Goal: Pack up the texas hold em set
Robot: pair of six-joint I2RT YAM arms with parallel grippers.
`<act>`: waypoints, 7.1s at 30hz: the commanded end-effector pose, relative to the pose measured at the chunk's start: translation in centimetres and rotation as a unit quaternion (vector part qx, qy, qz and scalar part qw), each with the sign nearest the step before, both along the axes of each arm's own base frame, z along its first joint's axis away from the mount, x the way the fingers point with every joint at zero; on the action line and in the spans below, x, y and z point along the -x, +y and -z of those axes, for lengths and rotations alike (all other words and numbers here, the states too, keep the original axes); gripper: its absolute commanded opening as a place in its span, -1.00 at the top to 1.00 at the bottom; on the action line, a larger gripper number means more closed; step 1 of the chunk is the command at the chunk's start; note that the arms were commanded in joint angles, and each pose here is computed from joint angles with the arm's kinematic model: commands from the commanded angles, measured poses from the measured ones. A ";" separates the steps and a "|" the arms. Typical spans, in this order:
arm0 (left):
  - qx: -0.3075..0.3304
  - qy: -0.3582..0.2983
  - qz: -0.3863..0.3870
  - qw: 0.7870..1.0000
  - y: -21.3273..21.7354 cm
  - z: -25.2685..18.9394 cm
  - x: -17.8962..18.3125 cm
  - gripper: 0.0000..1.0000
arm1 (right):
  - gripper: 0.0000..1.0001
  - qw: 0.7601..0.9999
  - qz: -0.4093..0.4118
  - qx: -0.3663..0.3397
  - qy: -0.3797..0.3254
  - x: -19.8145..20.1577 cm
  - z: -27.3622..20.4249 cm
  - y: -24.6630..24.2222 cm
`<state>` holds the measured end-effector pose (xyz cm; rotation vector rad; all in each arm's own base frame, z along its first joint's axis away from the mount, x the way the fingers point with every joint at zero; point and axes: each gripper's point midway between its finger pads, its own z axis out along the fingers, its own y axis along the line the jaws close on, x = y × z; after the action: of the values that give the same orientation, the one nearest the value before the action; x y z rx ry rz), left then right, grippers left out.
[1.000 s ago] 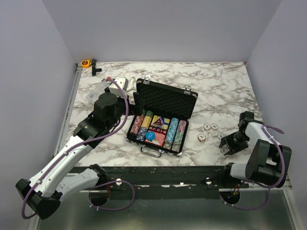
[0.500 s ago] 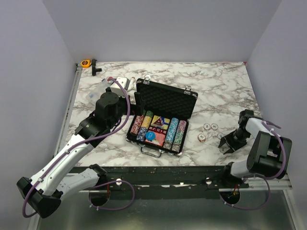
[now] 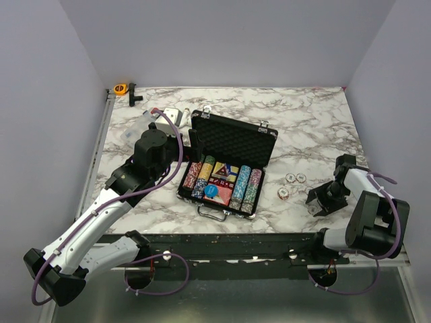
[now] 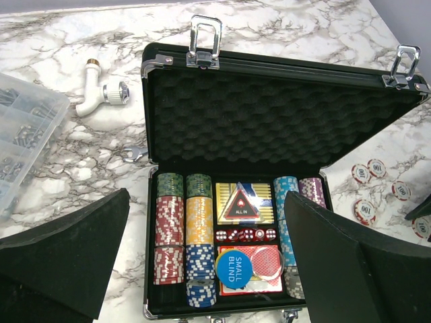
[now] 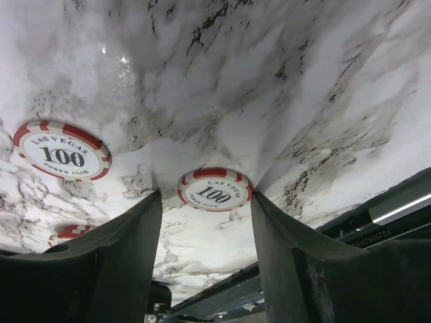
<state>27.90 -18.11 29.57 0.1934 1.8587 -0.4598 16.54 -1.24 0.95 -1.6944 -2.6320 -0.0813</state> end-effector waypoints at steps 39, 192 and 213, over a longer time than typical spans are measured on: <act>0.003 -0.005 0.003 1.000 -0.3 -0.7 0.0 -0.95 | 0.54 0.996 -0.016 0.003 -0.083 -3.3 1.4 -0.7; 0.019 -0.004 0.022 1.000 -0.9 -1.3 0.6 -0.95 | -0.22 0.999 -0.038 0.003 -0.009 -7.4 0.7 9.2; 0.017 -0.001 0.022 1.000 -0.9 -1.1 0.4 -0.95 | -0.81 0.981 -0.123 0.086 -0.126 -9.2 -5.4 4.3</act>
<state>27.70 -18.60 29.46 0.2019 1.8664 -0.4909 25.77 6.50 4.88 -1.5014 -2.9762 -0.1895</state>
